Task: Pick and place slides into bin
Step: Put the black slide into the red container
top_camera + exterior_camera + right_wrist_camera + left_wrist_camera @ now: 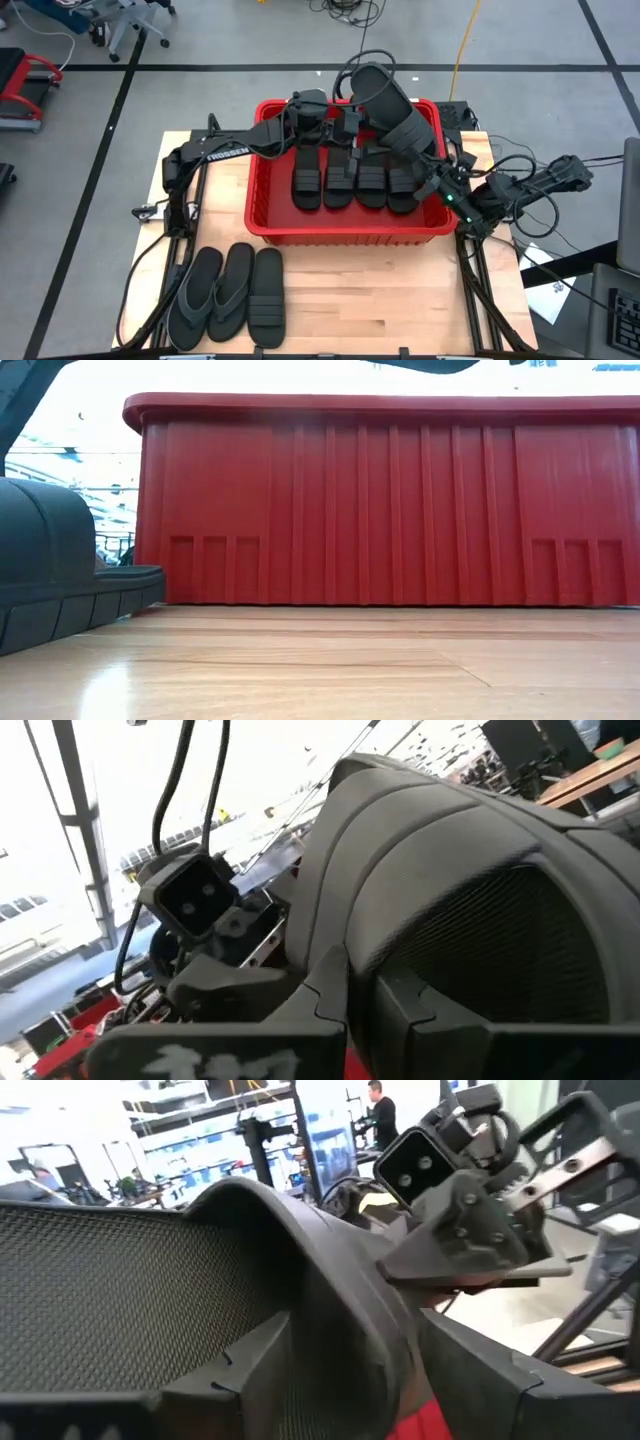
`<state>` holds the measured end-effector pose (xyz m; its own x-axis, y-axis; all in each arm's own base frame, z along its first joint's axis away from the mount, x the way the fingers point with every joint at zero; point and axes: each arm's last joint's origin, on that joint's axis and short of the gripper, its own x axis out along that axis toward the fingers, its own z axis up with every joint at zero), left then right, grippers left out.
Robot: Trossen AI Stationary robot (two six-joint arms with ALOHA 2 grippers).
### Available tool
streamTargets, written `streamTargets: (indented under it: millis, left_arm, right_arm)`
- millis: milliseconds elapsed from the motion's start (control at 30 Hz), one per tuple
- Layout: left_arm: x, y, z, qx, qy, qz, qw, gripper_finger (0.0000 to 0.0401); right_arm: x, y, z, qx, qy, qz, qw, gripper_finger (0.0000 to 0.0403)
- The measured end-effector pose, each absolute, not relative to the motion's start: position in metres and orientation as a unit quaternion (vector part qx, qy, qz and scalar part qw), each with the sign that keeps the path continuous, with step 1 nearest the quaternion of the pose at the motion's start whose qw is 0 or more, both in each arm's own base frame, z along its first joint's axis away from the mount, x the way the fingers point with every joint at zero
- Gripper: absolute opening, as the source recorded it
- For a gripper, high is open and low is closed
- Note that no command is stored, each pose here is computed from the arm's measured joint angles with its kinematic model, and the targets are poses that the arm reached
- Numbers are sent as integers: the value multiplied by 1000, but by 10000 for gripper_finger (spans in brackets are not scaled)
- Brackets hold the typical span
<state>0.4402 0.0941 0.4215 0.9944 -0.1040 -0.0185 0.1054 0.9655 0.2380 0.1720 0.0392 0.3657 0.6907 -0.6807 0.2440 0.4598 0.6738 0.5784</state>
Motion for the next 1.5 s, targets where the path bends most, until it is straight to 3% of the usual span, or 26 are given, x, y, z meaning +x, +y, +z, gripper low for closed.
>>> streamTargets:
  millis: [133, 300, 367, 567, 900, 1167, 1500]
  left_arm:
    - [442, 95, 418, 121, 9, -52, 991, 163]
    - [441, 96, 416, 142, 23, -62, 988, 36]
    - [437, 98, 417, 150, 30, -72, 986, 15]
    - [418, 107, 428, 148, 63, -94, 982, 4]
    - [372, 122, 474, 152, 130, -98, 975, 1]
    - [366, 121, 457, 126, 199, -150, 960, 1]
    - [378, 115, 444, 98, 205, -208, 951, 0]
  right_arm:
    - [174, 36, 365, 245, -230, -309, 890, 6]
    - [175, 34, 364, 235, -225, -309, 894, 6]
    - [176, 35, 363, 221, -218, -301, 902, 6]
    - [178, 40, 362, 131, -186, -276, 934, 29]
    - [166, 47, 366, 38, -122, -234, 964, 134]
    - [149, 39, 424, -60, 50, -225, 971, 189]
    - [155, 14, 480, -58, 251, -82, 963, 193]
